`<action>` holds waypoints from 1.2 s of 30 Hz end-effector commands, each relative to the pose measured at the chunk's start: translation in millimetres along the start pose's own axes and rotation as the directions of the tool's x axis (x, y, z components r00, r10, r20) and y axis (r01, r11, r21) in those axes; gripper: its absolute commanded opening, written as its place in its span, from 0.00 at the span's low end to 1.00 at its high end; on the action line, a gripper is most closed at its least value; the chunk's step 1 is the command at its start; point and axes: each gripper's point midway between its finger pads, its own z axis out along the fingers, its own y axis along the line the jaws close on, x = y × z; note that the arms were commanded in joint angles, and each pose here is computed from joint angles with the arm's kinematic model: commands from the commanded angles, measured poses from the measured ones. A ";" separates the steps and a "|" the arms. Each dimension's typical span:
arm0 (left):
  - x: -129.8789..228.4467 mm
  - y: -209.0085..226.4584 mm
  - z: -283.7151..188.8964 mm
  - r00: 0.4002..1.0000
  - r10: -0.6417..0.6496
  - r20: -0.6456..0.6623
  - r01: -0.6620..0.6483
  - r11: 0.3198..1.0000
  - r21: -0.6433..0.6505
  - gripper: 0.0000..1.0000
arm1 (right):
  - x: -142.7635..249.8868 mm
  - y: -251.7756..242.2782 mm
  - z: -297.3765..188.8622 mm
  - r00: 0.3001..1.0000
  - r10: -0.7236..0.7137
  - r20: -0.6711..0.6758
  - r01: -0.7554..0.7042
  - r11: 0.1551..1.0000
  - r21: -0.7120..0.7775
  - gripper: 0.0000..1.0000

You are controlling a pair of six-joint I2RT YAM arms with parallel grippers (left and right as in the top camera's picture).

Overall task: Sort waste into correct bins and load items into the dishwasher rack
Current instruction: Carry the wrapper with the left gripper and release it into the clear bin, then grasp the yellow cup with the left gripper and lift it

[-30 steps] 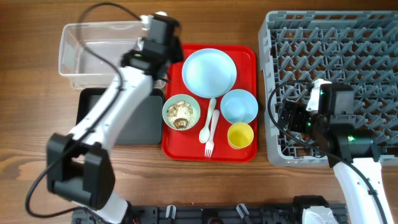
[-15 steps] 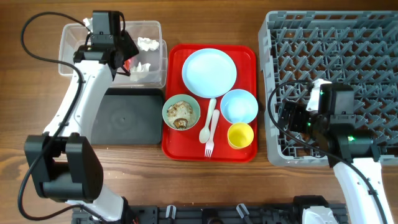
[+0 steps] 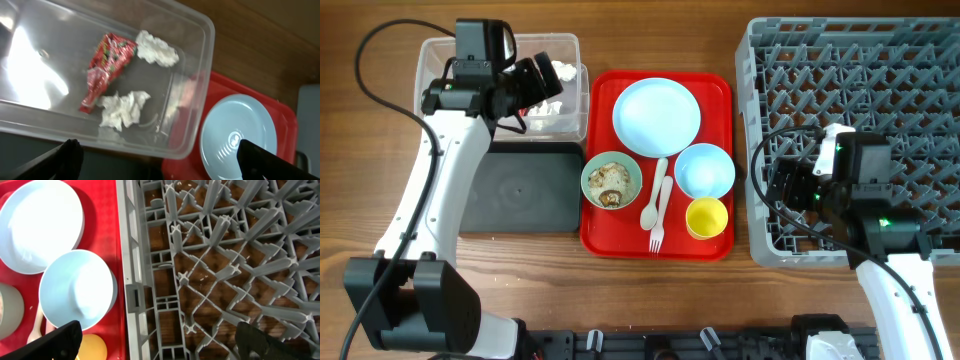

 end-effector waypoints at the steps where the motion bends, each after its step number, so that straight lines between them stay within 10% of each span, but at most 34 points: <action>1: 35.2 -30.3 -2.4 0.991 0.058 -0.124 -0.046 0.995 0.093 0.99 | -9.5 2.8 -3.8 1.000 0.012 0.024 -0.011 1.000 -0.007 1.00; 21: 292.1 -158.5 14.7 0.635 0.576 -0.515 -0.495 0.815 0.301 1.00 | 4.5 -13.3 -4.4 0.993 0.119 -0.019 -0.117 0.990 0.084 1.00; 23: 303.8 -157.7 18.8 0.612 0.585 -0.532 -0.509 0.806 0.302 0.90 | 5.3 -13.4 -4.4 0.993 0.118 -0.022 -0.116 0.990 0.084 1.00; 27: 309.9 -157.0 21.4 0.599 0.589 -0.542 -0.516 0.802 0.302 0.31 | 6.2 -13.6 -4.5 0.993 0.118 -0.026 -0.115 0.990 0.085 1.00; 36: 319.9 -155.6 16.1 0.574 0.595 -0.562 -0.524 0.795 0.307 0.04 | 10.4 -14.5 -4.7 0.992 0.116 -0.042 -0.112 0.989 0.091 1.00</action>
